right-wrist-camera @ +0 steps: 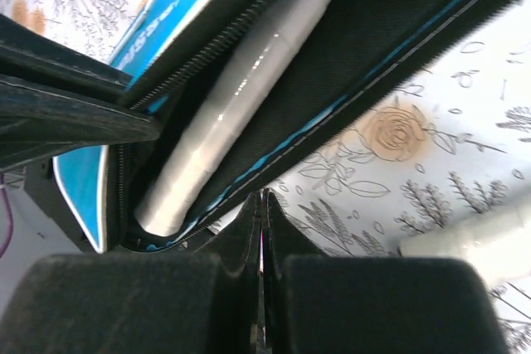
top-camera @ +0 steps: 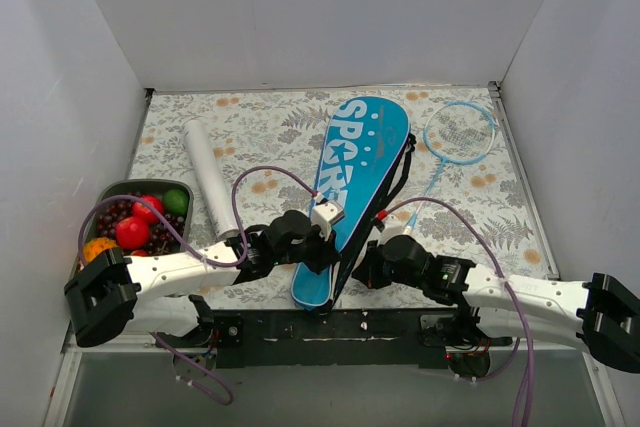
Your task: Pack up the badminton gear
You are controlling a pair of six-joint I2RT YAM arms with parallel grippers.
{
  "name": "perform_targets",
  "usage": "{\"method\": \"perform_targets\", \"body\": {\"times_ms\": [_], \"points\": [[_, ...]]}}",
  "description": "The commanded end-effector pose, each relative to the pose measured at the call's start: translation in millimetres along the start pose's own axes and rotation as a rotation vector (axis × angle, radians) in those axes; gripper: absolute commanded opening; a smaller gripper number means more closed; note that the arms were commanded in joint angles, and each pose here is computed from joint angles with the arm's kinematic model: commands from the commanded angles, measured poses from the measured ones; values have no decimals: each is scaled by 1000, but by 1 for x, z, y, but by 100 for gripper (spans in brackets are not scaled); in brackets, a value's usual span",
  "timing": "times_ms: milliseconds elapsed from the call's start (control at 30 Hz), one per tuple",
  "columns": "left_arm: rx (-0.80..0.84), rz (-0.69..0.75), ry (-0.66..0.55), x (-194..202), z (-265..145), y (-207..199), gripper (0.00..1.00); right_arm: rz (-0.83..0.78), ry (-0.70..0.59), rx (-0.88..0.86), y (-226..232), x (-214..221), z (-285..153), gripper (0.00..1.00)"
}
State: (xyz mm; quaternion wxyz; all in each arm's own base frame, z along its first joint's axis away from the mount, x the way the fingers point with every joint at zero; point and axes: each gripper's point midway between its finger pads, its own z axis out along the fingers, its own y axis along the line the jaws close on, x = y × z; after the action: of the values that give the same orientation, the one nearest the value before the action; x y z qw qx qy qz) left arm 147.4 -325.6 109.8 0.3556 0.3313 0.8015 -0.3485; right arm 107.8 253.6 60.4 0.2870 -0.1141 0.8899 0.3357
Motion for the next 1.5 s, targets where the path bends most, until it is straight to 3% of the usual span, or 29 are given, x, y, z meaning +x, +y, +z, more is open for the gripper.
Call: {"method": "perform_targets", "body": {"times_ms": [0, 300, 600, 1467], "points": [[-6, 1, -74, -19, -6, -3, 0, 21, -14, -129, 31, -8, 6, 1], [9, -20, -106, -27, -9, -7, 0, 19, 39, -195, 56, 0, 28, 1], [26, -42, -93, -20, -9, -10, 0, -3, -11, -307, 87, -15, 32, 1], [25, -85, -132, -25, -15, -10, 0, 21, -32, -278, 63, 6, 58, 1]]}}
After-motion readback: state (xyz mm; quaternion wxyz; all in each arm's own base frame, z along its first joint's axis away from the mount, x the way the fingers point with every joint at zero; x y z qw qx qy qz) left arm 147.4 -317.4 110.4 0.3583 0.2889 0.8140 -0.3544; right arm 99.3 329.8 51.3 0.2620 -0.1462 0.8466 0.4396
